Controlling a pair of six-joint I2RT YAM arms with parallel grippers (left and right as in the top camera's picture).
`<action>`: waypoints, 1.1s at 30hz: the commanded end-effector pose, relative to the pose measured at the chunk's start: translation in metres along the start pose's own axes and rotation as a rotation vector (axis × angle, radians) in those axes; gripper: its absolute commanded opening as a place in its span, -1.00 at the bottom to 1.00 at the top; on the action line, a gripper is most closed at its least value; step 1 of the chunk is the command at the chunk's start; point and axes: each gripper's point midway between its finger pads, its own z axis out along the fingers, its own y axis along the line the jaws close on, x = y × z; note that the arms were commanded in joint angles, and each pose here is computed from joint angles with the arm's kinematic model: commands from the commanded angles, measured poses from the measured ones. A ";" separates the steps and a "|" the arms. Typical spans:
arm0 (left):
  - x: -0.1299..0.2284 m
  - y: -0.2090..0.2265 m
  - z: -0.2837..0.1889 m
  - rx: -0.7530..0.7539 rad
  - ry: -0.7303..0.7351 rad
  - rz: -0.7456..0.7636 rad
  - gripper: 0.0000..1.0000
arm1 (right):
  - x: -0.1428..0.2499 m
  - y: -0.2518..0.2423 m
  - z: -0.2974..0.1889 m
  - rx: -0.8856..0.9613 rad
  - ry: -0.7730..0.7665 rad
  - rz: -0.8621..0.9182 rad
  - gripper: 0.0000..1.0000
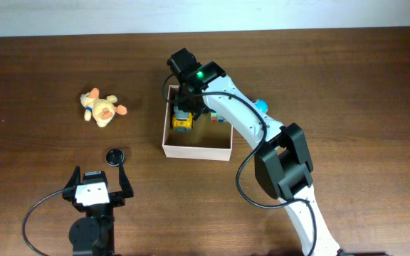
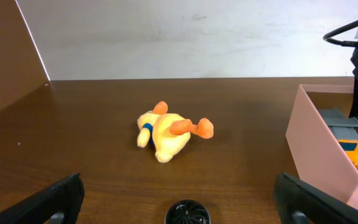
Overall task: Pack container
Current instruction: 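Lower the truck into the box beside the cube and open the right gripper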
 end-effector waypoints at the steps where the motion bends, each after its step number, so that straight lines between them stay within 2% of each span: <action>1: 0.001 -0.002 0.000 0.010 -0.001 -0.006 0.99 | 0.004 0.001 0.006 0.003 0.017 -0.006 -0.58; 26: 0.001 -0.002 0.000 0.010 -0.001 -0.006 0.99 | 0.009 0.011 0.006 -0.015 0.016 -0.030 -0.58; 30: 0.001 -0.002 0.000 0.010 -0.001 -0.006 0.98 | 0.008 0.000 0.006 0.043 0.004 -0.032 -0.47; 33: 0.001 -0.002 0.000 0.010 -0.001 -0.006 0.98 | 0.009 -0.010 0.005 0.083 0.007 -0.031 -0.47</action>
